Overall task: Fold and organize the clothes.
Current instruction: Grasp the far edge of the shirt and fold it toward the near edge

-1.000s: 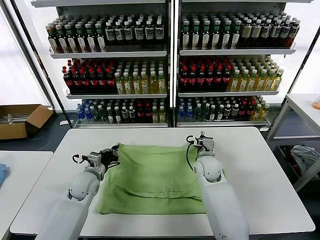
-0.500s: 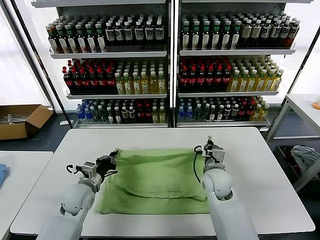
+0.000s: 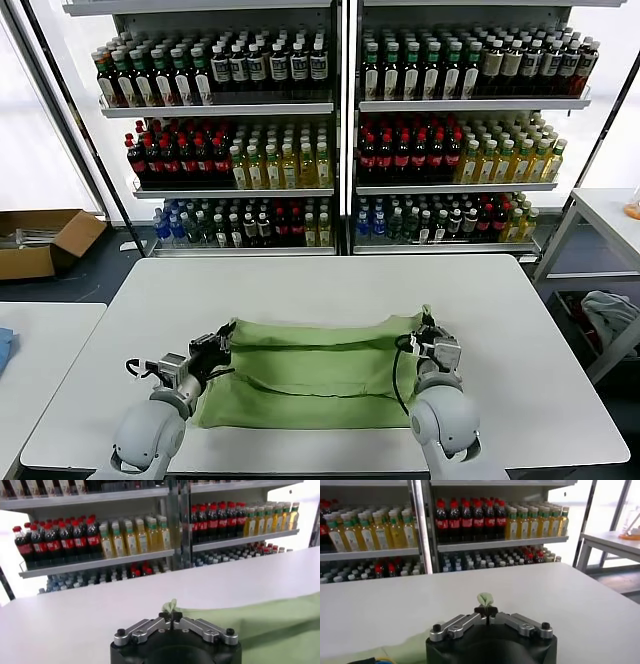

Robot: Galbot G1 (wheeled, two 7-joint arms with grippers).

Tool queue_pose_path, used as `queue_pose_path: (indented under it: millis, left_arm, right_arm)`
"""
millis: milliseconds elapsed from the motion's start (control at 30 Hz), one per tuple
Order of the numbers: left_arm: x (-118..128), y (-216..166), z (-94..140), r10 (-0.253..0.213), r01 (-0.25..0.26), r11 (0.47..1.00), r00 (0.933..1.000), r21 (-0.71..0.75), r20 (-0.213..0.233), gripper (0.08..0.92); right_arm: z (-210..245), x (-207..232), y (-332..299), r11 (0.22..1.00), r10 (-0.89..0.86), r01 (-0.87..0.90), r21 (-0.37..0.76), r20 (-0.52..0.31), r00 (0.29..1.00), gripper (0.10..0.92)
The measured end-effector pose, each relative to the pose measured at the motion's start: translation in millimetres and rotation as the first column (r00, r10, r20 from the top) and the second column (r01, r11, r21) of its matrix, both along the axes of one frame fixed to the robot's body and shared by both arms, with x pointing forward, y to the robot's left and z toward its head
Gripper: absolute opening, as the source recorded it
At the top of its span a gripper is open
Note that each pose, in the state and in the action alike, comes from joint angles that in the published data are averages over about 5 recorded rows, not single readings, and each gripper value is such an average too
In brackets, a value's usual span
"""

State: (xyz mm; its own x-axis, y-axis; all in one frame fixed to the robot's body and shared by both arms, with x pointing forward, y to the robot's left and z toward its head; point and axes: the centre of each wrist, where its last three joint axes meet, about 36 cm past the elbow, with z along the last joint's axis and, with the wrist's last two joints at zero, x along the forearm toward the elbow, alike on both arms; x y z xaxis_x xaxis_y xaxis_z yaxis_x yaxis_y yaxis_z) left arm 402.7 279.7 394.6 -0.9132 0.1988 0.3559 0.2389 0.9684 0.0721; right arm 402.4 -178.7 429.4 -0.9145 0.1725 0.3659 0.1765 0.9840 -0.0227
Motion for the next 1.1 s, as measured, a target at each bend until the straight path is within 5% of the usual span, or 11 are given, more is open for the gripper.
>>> queue_pose_path:
  millis: [567,1100]
  left_arm:
    - [-33.1,-7.5,-12.5,-0.007,0.007,1.0,0.9992,0.013,-0.04,0.084]
    - [-48.6,-2.2,-2.2,0.001,0.0,1.0,0.9996,0.032,-0.03,0.084]
  right_arm:
    - [-15.9,-42.0,-0.6,1.0,-0.002,0.002,-0.011,-0.057,0.998,0.109]
    - [-14.5,-52.0,-3.8,1.0,0.005,-0.006,-0.015,-0.068,0.998,0.109]
